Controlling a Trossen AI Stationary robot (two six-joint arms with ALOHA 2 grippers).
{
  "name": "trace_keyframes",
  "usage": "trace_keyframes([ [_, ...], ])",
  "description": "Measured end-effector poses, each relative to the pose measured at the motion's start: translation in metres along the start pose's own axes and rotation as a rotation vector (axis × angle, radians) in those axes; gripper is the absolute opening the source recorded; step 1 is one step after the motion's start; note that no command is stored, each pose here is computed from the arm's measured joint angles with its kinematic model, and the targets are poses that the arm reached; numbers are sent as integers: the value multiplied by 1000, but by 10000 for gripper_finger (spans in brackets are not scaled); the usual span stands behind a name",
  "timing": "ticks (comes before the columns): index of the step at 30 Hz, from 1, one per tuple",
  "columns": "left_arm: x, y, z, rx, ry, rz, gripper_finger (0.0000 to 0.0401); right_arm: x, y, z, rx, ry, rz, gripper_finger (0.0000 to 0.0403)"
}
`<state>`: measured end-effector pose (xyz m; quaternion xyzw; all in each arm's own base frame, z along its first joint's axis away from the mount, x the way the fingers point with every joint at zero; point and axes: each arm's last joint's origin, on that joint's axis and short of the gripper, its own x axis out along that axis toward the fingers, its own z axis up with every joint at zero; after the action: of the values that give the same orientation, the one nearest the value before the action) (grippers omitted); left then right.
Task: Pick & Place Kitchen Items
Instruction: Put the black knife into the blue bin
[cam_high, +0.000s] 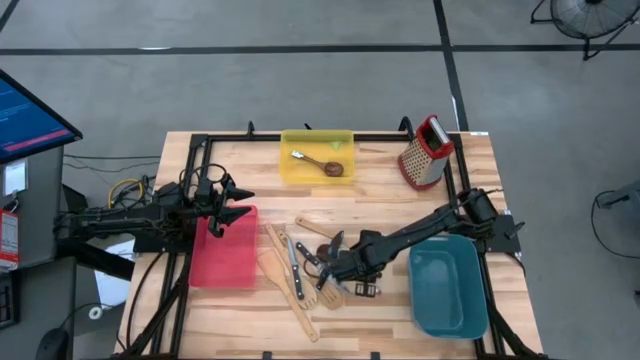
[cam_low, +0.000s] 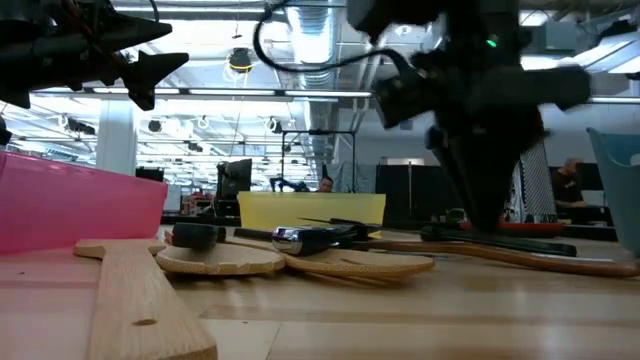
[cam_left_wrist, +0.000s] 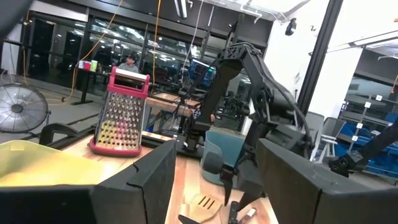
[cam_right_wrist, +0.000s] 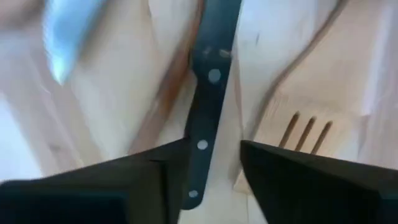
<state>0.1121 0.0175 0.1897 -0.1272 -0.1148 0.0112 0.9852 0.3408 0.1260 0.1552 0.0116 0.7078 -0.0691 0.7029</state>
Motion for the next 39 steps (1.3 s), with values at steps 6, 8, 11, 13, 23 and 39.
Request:
trace_keyframes([
  [6,0,0,0,0,0,0,209,14,2,-4,-39,-18,5,220],
  [8,0,0,0,0,0,0,209,11,2,-3,-54,-29,14,221],
  [11,0,0,0,0,0,0,209,14,2,-2,-63,-31,34,213],
  [13,0,0,0,0,0,0,208,14,1,0,-62,-47,44,203],
  [23,0,0,0,0,0,1,208,23,-1,-3,1,-60,60,75],
  [39,0,0,0,0,0,1,208,-20,-9,-3,50,-163,-3,75],
])
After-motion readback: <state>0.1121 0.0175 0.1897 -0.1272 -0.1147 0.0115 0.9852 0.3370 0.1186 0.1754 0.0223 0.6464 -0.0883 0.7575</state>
